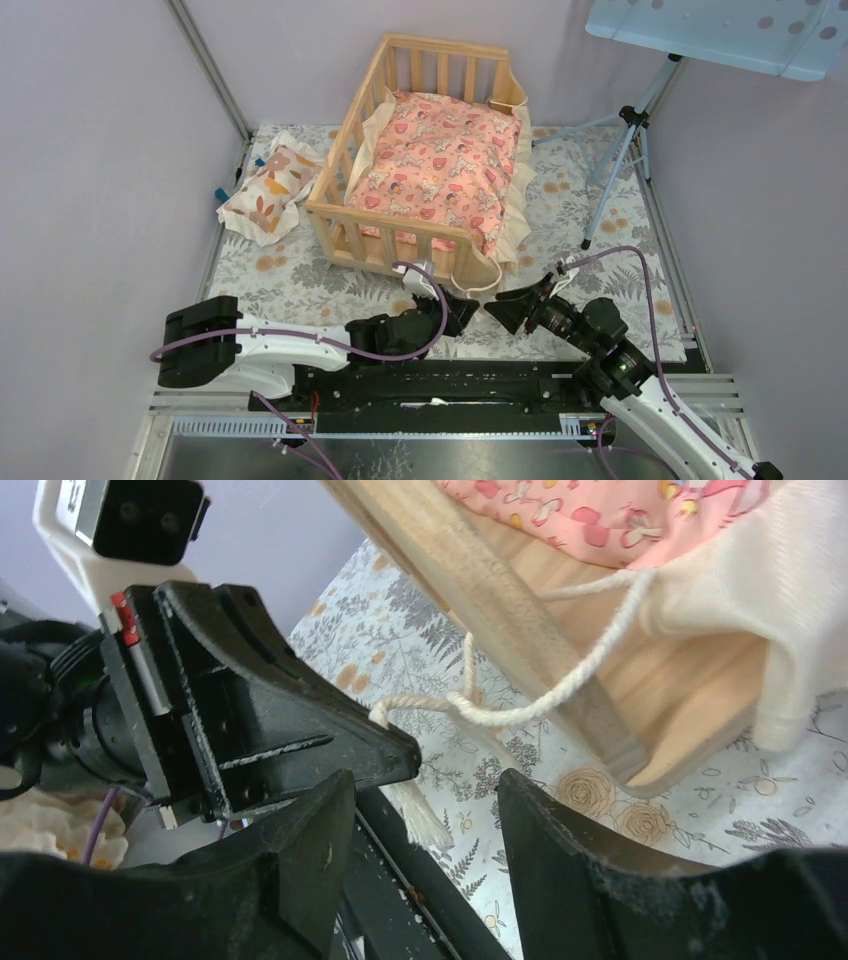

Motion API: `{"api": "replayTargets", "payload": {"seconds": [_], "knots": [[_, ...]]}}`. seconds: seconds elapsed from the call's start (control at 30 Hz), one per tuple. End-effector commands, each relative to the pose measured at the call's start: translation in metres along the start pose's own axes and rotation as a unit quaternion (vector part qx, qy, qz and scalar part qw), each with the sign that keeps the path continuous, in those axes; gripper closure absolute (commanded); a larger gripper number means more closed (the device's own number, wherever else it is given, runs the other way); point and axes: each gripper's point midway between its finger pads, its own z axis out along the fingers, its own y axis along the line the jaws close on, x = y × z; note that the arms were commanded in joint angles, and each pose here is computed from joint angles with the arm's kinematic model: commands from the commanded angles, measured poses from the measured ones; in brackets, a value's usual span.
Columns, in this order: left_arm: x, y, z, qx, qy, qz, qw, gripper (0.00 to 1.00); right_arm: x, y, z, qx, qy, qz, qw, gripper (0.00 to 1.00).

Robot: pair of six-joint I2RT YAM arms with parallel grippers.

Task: Set up the pet bed
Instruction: Tie the ropes to the bed frame.

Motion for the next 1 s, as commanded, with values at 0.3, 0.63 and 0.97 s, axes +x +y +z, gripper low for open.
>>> {"api": "replayTargets", "payload": {"seconds": [0.3,0.63,0.97], "knots": [[-0.037,-0.029,0.001,0.012,-0.04,-0.066,0.997,1.0,0.007,0.015,0.01,-0.063,0.036,-0.071,0.995,0.39],[-0.036,-0.033,0.003,0.019,-0.036,-0.073,0.997,1.0,0.009,0.012,0.023,-0.066,0.047,-0.082,0.993,0.43],[-0.037,-0.033,0.005,0.02,-0.037,-0.079,0.996,1.0,0.012,0.017,0.021,-0.079,0.057,-0.076,0.992,0.55]]}}
